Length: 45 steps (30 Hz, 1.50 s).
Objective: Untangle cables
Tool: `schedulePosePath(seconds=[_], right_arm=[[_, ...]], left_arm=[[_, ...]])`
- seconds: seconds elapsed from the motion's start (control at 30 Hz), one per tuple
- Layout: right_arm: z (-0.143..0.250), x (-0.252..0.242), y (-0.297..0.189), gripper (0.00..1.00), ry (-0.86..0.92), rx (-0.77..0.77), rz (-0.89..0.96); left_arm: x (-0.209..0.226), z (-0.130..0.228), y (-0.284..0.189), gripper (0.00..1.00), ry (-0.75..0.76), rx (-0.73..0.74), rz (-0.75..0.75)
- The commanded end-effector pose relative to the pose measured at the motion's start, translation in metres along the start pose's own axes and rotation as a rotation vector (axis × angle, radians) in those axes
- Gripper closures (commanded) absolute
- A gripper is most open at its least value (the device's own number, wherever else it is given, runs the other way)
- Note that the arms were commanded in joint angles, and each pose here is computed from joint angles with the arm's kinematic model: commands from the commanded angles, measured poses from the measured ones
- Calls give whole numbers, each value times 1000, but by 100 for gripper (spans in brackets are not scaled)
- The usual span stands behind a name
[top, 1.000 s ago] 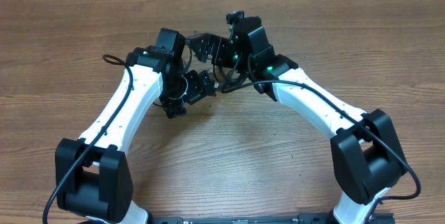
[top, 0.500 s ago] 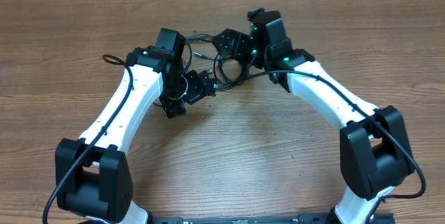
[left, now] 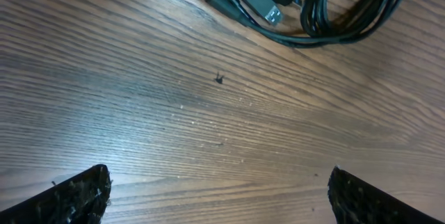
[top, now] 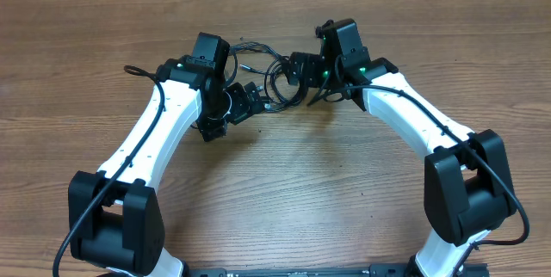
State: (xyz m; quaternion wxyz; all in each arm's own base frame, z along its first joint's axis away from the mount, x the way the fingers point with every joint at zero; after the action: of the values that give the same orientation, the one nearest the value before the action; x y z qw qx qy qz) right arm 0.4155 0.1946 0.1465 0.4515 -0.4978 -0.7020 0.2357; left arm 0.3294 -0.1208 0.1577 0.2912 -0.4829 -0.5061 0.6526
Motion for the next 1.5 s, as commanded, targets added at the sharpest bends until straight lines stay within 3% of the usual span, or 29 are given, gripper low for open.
schedulePosePath(seconds=[0.0, 0.23, 0.7, 1.1, 1.47], right_arm=[[-3, -6, 6, 5, -136, 0, 48], [5, -12, 20, 24, -165, 36, 62], [21, -27, 56, 27, -241, 96, 81], [19, -28, 65, 43, -245, 72, 73], [26, -30, 78, 44, -275, 89, 72]], left_arm=[[-5, -1, -11, 0, 16, -47, 1], [-5, -1, -11, 0, 16, -47, 1], [-5, -1, -11, 0, 16, -47, 0], [-5, -1, -11, 0, 16, -47, 0], [-4, -2, -11, 0, 14, -48, 0]])
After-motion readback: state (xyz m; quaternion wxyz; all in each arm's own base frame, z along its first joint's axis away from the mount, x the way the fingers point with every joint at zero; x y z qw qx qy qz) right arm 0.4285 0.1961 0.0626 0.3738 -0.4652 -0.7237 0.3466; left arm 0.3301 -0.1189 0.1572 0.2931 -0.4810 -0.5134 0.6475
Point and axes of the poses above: each gripper's point midway between its finger pads, its own y axis out along the fingers, its own x axis along the line the jaws close on, z = x × y, the point moved 6 cm from there along -y, back along the fingers, and after that the axes turned 1 degree about y, right-handed, at the moved point
